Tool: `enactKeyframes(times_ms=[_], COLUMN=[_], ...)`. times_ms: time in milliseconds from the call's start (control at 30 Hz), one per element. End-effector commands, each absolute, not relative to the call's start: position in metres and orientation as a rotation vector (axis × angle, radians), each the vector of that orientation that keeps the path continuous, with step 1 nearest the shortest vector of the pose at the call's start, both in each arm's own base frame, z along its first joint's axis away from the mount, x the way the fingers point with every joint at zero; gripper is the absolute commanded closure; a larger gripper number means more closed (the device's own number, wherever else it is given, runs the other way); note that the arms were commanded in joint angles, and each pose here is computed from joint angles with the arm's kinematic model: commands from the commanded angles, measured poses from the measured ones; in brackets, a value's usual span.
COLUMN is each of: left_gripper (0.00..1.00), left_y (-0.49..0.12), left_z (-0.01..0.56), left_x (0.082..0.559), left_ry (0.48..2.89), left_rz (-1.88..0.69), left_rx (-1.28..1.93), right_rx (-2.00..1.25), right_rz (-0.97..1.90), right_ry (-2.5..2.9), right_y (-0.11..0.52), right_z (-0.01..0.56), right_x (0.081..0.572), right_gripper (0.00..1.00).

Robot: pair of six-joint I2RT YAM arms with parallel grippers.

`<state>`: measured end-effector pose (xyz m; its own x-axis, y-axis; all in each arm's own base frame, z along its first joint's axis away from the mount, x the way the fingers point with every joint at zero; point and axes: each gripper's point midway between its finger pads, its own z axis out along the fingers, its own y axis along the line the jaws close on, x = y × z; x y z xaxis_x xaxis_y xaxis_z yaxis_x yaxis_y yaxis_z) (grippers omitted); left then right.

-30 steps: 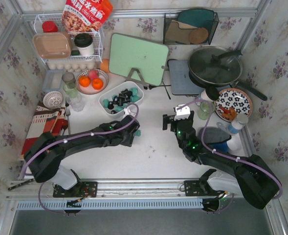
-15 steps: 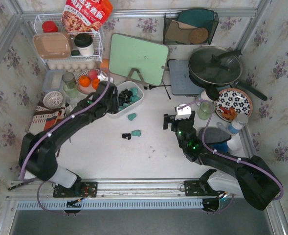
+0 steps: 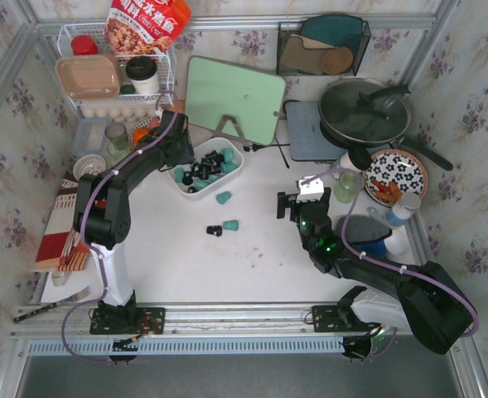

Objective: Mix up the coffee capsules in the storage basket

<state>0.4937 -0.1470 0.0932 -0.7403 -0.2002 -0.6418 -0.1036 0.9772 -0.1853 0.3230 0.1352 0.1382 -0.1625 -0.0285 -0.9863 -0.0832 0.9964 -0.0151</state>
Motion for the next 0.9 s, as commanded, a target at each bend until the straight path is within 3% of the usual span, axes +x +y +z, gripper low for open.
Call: enactKeyframes(times_ms=[0, 167, 433, 600, 867], left_gripper=[0.46, 0.34, 0.32, 0.31, 0.31], left_y=[-0.154, -0.159, -0.173, -0.182, -0.208], left_z=[0.087, 0.077, 0.117, 0.147, 0.141], left_x=[0.502, 0.503, 0.488, 0.451, 0.364], left_ry=[2.419, 2.421, 2.322, 2.283, 2.311], left_rz=[-0.263, -0.3, -0.371, -0.323, -0.264], left_rx=[-0.304, -0.342, -0.268, -0.133, 0.153], right_rx=[-0.062, -0.066, -0.068, -0.066, -0.056], right_rz=[0.059, 0.055, 0.057, 0.065, 0.067], right_ry=[1.726, 1.732, 1.732, 1.731, 1.725], right_y=[0.137, 0.138, 0.138, 0.139, 0.137], right_z=[0.142, 0.141, 0.141, 0.142, 0.145], right_x=[0.326, 0.327, 0.326, 0.326, 0.325], right_gripper=[0.0, 0.0, 0.0, 0.0, 0.0])
